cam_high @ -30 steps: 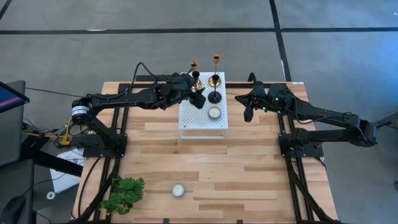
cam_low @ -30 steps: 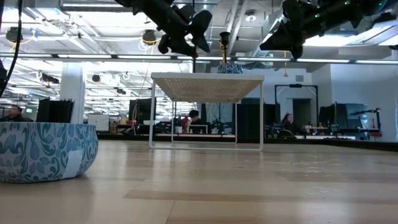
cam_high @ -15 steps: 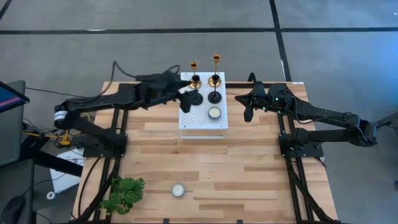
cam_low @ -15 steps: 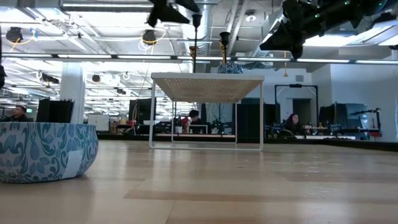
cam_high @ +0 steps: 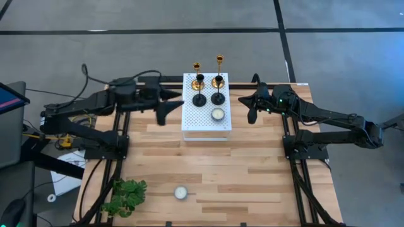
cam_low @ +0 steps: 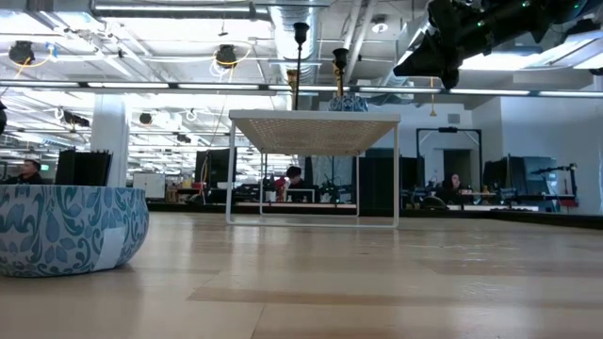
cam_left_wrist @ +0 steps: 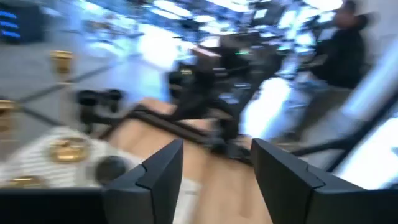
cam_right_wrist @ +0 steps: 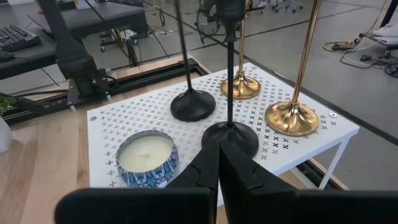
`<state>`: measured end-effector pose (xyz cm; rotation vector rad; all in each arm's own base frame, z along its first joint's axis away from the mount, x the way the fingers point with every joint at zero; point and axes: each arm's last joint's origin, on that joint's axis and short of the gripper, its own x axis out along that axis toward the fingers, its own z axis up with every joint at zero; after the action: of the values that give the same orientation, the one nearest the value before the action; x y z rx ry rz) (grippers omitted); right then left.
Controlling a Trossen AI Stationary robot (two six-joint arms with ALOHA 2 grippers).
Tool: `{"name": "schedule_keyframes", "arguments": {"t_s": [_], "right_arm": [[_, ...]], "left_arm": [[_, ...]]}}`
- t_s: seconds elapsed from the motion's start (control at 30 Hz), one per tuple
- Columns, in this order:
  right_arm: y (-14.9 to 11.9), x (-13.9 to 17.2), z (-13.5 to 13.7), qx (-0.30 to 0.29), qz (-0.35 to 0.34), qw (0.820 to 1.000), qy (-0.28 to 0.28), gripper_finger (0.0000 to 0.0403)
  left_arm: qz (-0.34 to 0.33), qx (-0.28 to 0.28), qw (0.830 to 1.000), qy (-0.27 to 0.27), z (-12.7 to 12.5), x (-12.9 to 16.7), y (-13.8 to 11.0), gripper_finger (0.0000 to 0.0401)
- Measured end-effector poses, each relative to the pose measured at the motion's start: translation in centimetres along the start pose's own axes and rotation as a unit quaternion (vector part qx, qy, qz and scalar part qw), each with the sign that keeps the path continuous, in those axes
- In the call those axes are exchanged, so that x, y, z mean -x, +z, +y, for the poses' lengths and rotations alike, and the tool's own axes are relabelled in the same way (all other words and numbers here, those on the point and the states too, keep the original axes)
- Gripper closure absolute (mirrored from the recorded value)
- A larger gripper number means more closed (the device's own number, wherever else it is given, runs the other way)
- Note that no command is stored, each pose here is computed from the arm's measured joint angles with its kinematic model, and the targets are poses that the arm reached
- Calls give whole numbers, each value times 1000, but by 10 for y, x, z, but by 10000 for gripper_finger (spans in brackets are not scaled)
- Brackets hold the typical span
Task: Pick & Place candle stick holders
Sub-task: Put the blue patterned candle on the shelf aligned with the dark blue patterned candle
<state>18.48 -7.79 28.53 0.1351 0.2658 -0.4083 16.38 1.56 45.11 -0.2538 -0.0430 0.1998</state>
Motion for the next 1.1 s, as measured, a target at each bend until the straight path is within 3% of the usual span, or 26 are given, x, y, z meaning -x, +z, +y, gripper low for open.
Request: {"name": "schedule_keyframes", "arguments": {"t_s": [0.2, 0.33, 1.1], "right_arm": [[0, 0, 0, 0, 0, 1000, 0, 403], [0, 0, 0, 0, -1, 1000, 0, 403], [0, 0, 0, 0, -1, 1000, 0, 403]], "left_arm": [[11, 33, 993, -115, -16, 18, 2, 241], [25, 34, 987, -153, -24, 18, -1, 258], [11, 27, 983, -180, -31, 15, 1, 274]]}}
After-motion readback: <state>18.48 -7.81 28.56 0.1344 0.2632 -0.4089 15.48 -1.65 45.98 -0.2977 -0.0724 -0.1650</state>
